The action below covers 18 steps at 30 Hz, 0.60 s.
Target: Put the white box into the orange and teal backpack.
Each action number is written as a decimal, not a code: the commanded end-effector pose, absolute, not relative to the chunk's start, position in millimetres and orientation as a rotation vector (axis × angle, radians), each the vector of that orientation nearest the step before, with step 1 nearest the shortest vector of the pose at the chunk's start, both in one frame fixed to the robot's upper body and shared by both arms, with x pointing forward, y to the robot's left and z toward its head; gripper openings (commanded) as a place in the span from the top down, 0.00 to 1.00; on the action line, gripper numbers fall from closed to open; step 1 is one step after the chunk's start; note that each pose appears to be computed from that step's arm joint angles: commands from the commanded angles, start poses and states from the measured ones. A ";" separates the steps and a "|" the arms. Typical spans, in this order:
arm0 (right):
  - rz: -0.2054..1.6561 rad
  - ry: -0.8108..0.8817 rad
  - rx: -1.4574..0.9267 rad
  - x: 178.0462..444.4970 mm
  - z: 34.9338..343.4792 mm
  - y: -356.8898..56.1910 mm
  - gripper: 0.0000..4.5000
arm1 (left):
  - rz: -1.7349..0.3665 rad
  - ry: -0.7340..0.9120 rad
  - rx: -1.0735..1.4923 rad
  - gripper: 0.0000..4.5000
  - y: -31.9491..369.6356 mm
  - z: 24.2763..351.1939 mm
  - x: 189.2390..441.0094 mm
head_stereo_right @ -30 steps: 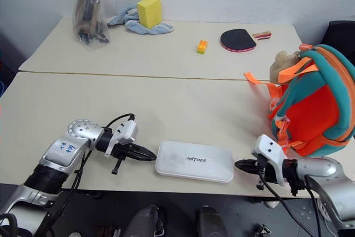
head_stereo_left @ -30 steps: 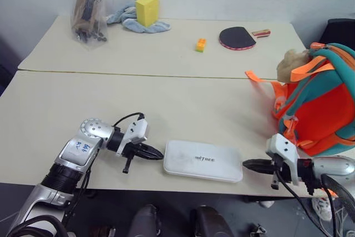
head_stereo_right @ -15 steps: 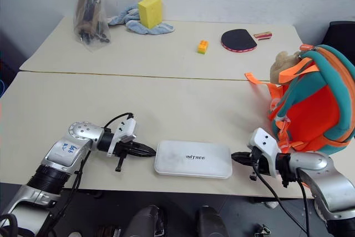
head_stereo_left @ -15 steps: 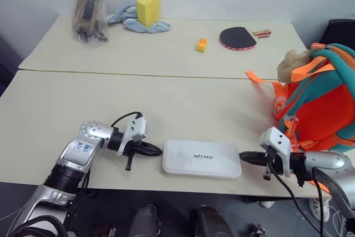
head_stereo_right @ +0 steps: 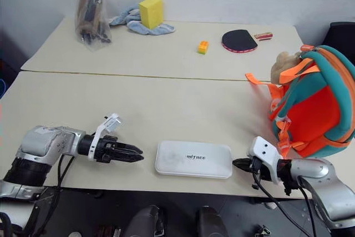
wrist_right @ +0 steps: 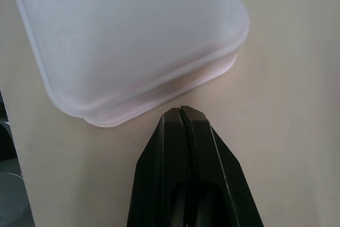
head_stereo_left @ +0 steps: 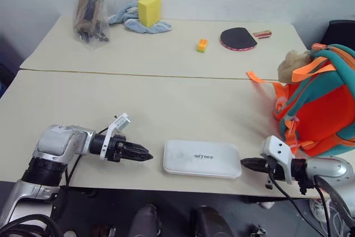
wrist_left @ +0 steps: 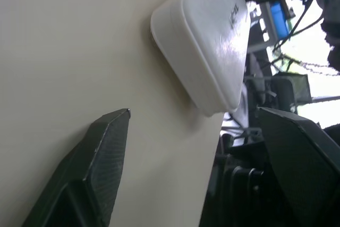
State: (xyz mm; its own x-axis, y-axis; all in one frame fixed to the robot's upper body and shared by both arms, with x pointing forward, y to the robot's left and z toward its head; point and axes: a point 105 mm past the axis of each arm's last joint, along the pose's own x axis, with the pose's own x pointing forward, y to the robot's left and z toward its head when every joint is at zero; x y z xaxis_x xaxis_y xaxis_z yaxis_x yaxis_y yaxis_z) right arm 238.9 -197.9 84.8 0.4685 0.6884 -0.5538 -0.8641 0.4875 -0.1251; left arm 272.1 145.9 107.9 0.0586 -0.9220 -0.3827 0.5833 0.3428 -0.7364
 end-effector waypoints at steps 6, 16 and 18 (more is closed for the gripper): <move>1.029 0.436 -0.437 242.2 81.3 -176.9 1.00 | -1.127 1.095 -0.612 0.13 104.8 81.5 272.2; 1.010 0.428 -0.438 247.3 82.3 -174.6 1.00 | -1.155 1.095 -0.673 0.13 78.7 79.2 276.6; 1.007 0.431 -0.440 246.6 82.4 -176.3 1.00 | -1.152 1.080 -0.637 0.13 81.5 80.3 278.2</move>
